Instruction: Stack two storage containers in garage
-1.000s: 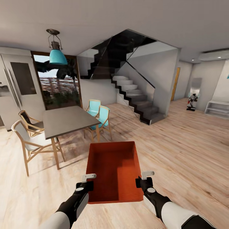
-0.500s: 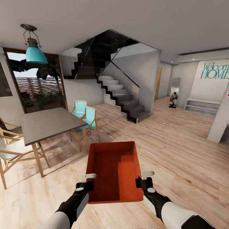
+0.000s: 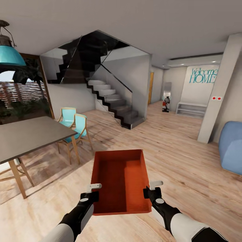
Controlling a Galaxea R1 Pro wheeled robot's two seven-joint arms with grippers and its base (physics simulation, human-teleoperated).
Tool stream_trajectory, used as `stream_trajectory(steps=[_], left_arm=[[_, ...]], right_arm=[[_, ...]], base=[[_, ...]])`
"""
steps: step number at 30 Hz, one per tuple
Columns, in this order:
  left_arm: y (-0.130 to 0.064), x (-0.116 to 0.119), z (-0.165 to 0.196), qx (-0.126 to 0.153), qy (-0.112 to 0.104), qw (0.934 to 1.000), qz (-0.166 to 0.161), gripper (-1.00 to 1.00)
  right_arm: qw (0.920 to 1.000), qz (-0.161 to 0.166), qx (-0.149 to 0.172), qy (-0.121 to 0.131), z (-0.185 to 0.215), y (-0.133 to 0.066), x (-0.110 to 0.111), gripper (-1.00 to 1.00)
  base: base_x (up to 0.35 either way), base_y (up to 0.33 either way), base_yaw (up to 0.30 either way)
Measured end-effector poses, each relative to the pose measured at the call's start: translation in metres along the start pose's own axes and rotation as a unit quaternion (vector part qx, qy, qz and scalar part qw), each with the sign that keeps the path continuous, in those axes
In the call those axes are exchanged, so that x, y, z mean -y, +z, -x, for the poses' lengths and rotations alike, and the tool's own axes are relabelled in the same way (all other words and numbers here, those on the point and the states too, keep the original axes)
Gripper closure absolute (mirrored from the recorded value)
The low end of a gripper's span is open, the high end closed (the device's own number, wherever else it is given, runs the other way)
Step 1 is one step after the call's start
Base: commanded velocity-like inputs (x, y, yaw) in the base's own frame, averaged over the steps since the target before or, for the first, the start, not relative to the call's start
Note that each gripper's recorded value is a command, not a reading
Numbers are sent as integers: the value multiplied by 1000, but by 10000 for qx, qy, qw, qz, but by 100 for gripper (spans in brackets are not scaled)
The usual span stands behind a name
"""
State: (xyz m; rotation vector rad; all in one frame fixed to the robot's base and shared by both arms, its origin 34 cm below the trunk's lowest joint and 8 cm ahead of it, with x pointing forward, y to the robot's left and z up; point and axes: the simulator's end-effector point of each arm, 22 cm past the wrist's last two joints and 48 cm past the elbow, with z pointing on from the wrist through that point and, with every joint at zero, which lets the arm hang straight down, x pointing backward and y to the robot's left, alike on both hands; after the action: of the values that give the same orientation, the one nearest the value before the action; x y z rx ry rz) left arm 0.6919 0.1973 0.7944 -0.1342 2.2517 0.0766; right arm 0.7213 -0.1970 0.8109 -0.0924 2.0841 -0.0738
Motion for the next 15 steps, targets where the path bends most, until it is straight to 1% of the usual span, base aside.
stream_trajectory(steps=[15], left_arm=[[0,0,0,0,0,10000,0,100]], right_arm=[[10000,0,0,0,0,0,0,100]], base=[[0,0,-290]])
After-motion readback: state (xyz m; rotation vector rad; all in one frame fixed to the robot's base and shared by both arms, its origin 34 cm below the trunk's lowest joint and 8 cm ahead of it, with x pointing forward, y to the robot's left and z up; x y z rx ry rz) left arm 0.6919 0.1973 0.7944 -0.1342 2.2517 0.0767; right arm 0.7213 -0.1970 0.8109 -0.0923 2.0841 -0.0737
